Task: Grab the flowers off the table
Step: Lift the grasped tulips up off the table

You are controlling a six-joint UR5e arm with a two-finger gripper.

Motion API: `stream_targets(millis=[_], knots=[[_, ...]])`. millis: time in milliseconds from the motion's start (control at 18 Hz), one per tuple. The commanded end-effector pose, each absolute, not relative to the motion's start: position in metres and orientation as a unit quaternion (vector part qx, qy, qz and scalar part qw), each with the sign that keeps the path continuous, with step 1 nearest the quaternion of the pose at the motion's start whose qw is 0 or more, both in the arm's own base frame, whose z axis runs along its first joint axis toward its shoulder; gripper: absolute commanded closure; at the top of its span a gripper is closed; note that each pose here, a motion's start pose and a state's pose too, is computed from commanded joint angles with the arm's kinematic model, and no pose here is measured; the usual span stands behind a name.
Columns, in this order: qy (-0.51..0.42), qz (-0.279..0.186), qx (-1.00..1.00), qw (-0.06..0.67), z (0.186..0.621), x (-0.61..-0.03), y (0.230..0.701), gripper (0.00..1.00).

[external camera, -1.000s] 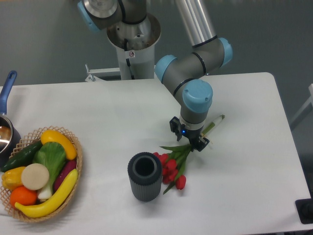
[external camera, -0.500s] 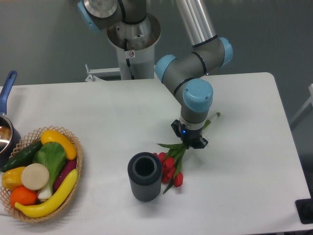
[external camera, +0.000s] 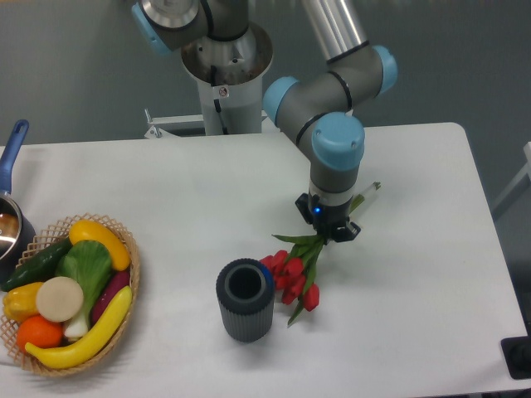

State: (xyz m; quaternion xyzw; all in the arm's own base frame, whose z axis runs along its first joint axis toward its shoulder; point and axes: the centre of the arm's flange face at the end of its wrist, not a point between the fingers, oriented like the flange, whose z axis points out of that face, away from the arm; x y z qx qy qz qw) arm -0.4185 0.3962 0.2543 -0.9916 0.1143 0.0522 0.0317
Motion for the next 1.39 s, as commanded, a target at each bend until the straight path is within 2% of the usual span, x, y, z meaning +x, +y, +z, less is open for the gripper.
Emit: stream_targets(millis=[167,778,1056,1389], knots=[[0.108,0.057,-0.992,0.033,0.263,-0.423,0.391,0.85],[0.089,0.076,-0.992,0.040,0.294,-0.453,0.381,0.88],[0.123,0.087,-0.988,0.041,0.308,-0.450,0.383,0.88],[0.123,0.069,-0.990,0.034,0.317,-0.451,0.379,0.89]])
